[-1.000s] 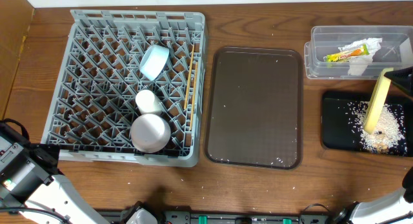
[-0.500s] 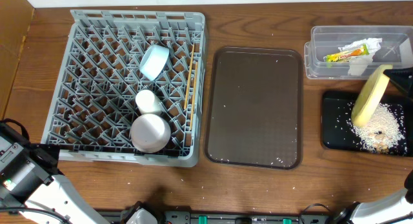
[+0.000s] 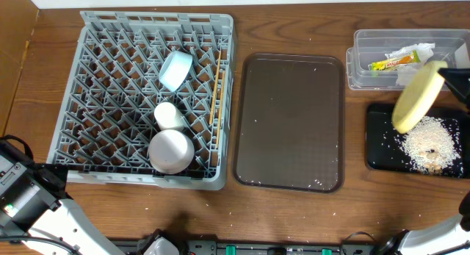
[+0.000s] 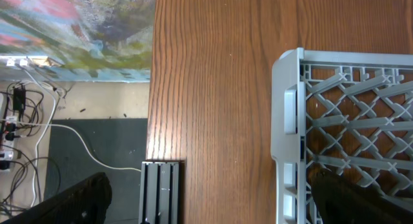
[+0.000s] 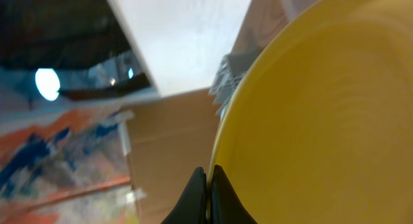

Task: Sort waste into correct bins and load items into the dishwasher
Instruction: 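Carry the yellow plate left and lower it upright into the dish rack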

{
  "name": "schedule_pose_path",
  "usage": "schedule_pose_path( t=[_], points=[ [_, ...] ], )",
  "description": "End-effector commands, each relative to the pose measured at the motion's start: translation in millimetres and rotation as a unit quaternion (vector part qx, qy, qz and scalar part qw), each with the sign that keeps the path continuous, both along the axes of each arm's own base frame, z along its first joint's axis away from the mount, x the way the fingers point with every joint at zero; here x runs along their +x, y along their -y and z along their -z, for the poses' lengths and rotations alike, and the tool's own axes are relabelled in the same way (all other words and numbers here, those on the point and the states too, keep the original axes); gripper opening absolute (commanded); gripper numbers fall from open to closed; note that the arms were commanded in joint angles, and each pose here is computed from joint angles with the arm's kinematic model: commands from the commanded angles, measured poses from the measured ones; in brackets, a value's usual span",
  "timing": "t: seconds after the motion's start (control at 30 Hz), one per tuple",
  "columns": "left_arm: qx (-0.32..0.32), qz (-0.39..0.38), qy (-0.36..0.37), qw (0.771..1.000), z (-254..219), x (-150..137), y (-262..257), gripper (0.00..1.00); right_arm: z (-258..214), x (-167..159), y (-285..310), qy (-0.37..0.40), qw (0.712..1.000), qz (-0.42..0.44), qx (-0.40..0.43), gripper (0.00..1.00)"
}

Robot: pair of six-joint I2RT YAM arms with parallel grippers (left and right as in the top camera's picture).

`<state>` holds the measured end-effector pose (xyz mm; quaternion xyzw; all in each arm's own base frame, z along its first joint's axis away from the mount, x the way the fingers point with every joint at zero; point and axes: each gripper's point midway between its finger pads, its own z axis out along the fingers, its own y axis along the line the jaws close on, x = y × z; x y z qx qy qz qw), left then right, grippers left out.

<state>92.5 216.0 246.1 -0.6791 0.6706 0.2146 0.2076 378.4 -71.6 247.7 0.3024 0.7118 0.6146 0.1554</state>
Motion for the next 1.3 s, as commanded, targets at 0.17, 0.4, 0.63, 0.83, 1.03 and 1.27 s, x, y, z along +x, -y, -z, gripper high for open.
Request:
schedule_pose_path(
  t=[0.17, 0.4, 0.63, 0.83, 1.03, 1.27],
  points=[
    [0.010, -0.009, 0.003, 1.000, -7, -2, -2, 1.00, -30, 20, -83, 0.025, 0.993, -0.102, 0.047, 0.01],
    [0.010, -0.009, 0.003, 1.000, -7, -2, -2, 1.00, -46, 70, -160, 0.040, 0.991, -0.124, -0.018, 0.01],
    [0.010, -0.009, 0.003, 1.000, -7, -2, -2, 1.00, -106, 95, -274, 0.130, 0.985, -0.114, 0.003, 0.01],
    [0.010, -0.009, 0.003, 1.000, -7, -2, -2, 1.00, -106, 89, -356, 0.159, 0.984, -0.083, -0.016, 0.01],
    [0.010, -0.009, 0.003, 1.000, -7, -2, -2, 1.00, -96, 71, -439, 0.250, 0.961, -0.116, -0.013, 0.01],
    [0.010, -0.009, 0.003, 1.000, -7, -2, -2, 1.00, -10, 88, -470, 0.170, 0.978, -0.117, -0.035, 0.01]
  ],
)
